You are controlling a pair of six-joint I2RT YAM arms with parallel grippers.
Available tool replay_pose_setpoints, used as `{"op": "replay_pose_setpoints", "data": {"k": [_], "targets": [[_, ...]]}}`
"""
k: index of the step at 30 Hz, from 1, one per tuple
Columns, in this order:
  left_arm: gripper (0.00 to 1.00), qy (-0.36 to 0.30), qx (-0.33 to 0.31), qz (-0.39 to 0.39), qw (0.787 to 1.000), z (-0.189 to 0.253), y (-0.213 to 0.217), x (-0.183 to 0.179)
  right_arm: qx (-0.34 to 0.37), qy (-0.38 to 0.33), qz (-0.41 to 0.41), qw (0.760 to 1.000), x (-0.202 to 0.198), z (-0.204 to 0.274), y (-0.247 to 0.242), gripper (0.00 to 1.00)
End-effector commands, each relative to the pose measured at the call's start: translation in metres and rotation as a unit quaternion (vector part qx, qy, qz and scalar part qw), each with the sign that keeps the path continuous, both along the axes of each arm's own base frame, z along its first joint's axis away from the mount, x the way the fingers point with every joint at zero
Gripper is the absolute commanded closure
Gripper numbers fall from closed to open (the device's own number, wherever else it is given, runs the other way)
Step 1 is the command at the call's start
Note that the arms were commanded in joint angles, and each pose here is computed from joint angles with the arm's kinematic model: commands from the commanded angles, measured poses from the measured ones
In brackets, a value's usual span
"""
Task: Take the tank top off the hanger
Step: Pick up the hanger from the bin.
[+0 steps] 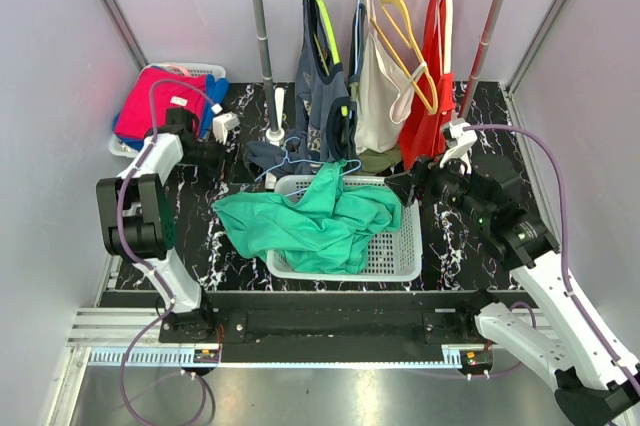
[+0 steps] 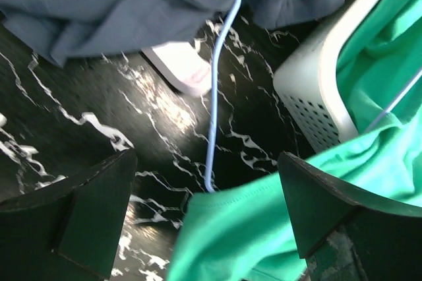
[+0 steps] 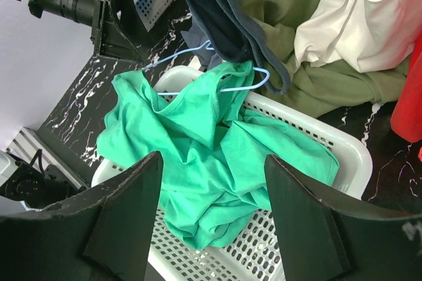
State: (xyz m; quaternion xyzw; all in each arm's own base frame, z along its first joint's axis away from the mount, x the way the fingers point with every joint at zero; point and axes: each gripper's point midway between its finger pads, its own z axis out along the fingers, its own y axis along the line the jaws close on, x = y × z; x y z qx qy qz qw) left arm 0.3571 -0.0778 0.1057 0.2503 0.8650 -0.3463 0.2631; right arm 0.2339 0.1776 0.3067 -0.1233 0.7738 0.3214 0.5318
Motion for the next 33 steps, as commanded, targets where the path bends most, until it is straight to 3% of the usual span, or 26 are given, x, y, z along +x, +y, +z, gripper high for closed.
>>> {"op": "replay_pose_setpoints", "data": {"k": [1, 4, 8, 14, 19, 27, 33], "targets": [[0.08, -0.045, -0.02, -0.011, 0.999, 0.004, -0.004, 0.024, 0.015, -0.017, -0.002, 1.0, 0.004, 0.02, 0.003, 0.28], [0.09, -0.027, -0.023, -0.015, 0.999, -0.013, -0.005, 0.024, 0.014, -0.014, -0.002, 1.0, 0.005, 0.021, 0.004, 0.29], [0.23, -0.031, -0.038, -0.016, 0.999, -0.019, -0.011, 0.026, 0.014, -0.016, -0.001, 1.0, 0.006, 0.024, 0.004, 0.29], [0.3, -0.034, -0.046, -0.024, 0.998, -0.014, -0.023, 0.029, 0.013, -0.016, -0.003, 1.0, 0.006, 0.024, 0.004, 0.29], [0.6, -0.027, -0.052, -0.04, 0.997, -0.016, -0.036, 0.018, 0.015, -0.015, -0.01, 1.0, 0.004, 0.024, 0.001, 0.3], [0.74, -0.015, -0.045, -0.048, 0.998, -0.023, -0.042, 0.003, 0.017, -0.024, -0.019, 0.999, -0.003, 0.028, -0.006, 0.3], [0.97, -0.052, -0.035, -0.043, 0.997, 0.006, -0.041, 0.008, 0.022, -0.026, -0.021, 0.999, -0.007, 0.03, -0.009, 0.31]]}}
